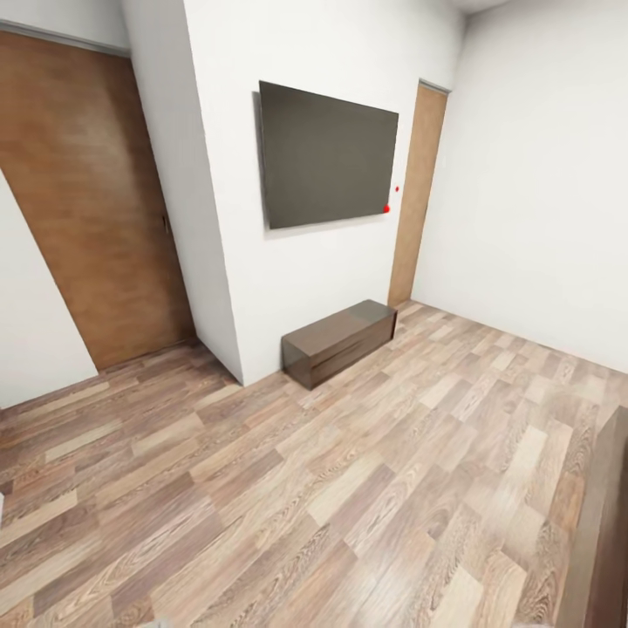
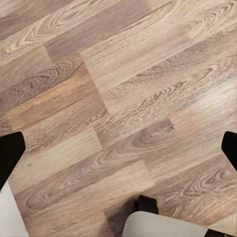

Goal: In the bedroom, move the book from the bed onto either nightstand, and place the two sandals side by side next to the bed.

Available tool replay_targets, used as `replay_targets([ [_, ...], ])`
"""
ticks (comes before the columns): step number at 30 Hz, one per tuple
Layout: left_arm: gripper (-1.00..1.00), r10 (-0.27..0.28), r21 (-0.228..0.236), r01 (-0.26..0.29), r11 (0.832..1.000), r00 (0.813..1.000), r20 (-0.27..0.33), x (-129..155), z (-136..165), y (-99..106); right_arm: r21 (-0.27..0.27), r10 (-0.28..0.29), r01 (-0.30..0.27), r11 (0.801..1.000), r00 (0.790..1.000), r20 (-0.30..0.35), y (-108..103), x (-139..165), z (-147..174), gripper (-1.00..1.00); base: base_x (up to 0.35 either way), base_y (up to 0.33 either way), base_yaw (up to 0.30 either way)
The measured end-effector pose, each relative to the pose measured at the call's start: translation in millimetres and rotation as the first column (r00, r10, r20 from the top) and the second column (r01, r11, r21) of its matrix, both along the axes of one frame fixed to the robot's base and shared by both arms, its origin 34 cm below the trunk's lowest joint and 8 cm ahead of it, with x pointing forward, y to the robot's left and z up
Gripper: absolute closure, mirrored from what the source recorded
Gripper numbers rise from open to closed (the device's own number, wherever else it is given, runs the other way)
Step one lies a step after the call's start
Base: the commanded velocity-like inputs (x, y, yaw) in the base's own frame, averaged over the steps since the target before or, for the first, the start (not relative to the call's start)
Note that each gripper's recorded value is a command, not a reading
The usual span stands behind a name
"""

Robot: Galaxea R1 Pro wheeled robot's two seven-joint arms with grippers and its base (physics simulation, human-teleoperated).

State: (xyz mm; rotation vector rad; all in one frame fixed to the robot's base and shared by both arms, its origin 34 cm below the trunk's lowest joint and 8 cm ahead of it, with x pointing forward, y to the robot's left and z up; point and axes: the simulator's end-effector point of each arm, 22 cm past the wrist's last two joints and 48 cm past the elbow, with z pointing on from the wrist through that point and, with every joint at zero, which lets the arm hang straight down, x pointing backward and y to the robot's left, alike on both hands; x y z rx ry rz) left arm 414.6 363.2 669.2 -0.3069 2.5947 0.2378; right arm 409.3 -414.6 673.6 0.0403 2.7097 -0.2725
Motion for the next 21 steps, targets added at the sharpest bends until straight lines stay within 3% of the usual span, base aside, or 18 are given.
replay_targets([
  [14, -1.0, -0.001, 0.0, 0.001, 1.0, 1.0, 0.001, 0.2, 0.1, -0.1, 0.0, 0.0, 0.0, 1.0, 1.0, 0.0, 0.0, 0.1, 0.1, -1.0, 0.308, 0.147, 0.001],
  [21, -1.0, -0.002, 0.0, 0.002, 1.0, 1.0, 0.003, 1.0, 0.8, -0.2, 0.0, 0.002, -0.002, 1.0, 1.0, 0.0, 0.3, -0.1, 0.3, -1.0, 0.31, 0.141, -0.163],
])
